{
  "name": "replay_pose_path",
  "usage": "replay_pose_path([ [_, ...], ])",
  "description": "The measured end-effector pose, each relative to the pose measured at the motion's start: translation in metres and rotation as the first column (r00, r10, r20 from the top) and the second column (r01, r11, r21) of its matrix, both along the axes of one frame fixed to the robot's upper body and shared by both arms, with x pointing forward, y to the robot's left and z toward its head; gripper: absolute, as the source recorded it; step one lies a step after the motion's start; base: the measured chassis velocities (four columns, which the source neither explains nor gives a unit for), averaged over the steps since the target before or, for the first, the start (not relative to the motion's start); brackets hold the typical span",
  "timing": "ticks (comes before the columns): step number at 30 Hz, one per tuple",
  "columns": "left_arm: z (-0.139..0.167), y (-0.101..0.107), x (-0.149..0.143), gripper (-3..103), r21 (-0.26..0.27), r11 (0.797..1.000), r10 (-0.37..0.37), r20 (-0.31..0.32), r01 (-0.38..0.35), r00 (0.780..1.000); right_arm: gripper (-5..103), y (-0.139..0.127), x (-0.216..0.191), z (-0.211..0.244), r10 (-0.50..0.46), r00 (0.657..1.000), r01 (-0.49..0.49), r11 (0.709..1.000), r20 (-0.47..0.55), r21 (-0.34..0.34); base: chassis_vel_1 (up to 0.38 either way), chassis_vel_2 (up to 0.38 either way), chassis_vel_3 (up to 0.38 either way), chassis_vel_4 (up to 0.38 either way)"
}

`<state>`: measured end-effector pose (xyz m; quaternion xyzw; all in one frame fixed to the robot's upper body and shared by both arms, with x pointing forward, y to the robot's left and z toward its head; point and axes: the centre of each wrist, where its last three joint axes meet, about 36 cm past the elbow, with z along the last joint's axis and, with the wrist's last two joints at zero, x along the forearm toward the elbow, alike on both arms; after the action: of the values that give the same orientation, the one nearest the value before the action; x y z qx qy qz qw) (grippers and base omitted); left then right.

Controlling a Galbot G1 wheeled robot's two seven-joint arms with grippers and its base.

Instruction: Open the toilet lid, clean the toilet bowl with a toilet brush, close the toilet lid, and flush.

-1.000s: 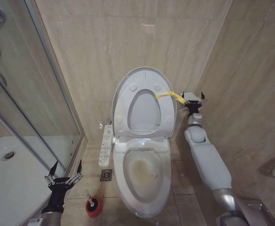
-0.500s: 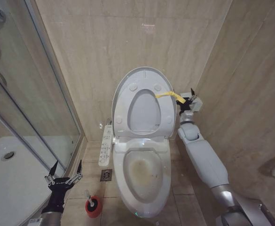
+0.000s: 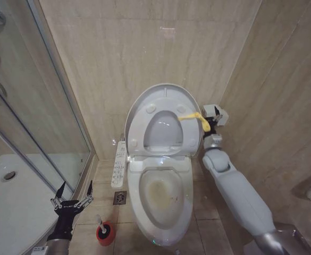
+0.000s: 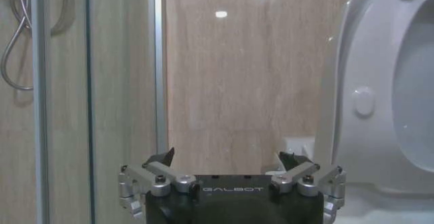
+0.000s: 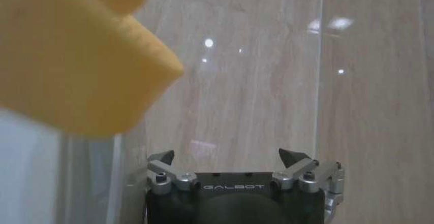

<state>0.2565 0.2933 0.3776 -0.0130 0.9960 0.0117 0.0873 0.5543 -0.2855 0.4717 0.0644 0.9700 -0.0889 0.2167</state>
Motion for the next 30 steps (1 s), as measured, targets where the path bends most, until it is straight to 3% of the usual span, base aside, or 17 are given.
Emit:
replay_pose_path([
  [9, 0.0, 0.0, 0.0, 100, 0.0, 1.0, 0.0, 0.0, 0.0, 1.0, 100, -0.023, -0.08, -0.034, -0.027, 0.997, 0.028, 0.999, -0.068, 0.017, 0.0, 0.0, 0.0, 0.0],
  [15, 0.0, 0.0, 0.0, 100, 0.0, 1.0, 0.0, 0.0, 0.0, 1.0, 100, -0.023, -0.13, -0.044, -0.038, 0.996, 0.042, 0.998, -0.082, 0.054, 0.0, 0.0, 0.0, 0.0],
  [30, 0.0, 0.0, 0.0, 100, 0.0, 1.0, 0.0, 0.0, 0.0, 1.0, 100, -0.023, -0.214, -0.027, -0.031, 0.989, 0.041, 0.997, -0.147, 0.067, 0.0, 0.0, 0.0, 0.0],
])
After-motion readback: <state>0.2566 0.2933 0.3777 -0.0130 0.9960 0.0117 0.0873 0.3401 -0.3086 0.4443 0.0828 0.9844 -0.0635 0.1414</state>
